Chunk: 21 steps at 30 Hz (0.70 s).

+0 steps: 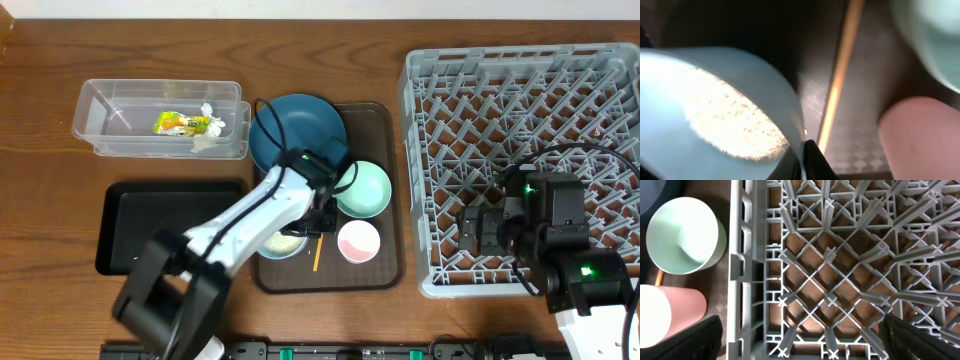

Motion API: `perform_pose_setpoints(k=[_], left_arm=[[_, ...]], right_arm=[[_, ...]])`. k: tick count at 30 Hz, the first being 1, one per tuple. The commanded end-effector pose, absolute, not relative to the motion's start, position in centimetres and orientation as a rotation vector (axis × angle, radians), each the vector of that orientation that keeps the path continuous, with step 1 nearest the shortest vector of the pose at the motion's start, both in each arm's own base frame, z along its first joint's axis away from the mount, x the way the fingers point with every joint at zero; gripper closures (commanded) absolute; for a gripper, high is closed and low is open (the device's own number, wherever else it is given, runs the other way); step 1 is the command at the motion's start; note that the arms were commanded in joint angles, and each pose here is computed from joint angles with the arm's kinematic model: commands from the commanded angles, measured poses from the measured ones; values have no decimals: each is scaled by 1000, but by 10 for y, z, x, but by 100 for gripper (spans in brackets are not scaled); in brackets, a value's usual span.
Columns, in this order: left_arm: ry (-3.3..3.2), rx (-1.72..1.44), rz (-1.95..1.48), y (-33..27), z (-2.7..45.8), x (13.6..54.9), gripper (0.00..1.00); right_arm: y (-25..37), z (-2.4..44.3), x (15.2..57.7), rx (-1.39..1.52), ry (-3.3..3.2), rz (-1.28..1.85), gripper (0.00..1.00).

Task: Sort waste into correct bins and load items into the dishwasher rack
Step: 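Grasp the light-blue bowl of rice with the left gripper, then tip the bowl over the black tray to pour out the rice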

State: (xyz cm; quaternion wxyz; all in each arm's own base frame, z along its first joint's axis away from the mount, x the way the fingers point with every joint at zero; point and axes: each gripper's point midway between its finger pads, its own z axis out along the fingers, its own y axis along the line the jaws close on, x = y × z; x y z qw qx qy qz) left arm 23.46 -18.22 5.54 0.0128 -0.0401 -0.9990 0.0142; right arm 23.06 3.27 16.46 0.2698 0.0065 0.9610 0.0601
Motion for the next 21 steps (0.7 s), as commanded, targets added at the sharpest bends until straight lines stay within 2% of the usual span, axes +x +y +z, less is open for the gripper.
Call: perform_pose_setpoints(k=[1,9,21], left_arm=[[-3216,-218,137,-183,93,248,94],[-3325,46,266,-133,143,261,94],[-3167,124,1032,-90,165,275,94]], right_arm=[[31,171,233,34,2574,158,1],[31,170,232,34,2578,157,1],[31,169,231,35,2587,156,1]])
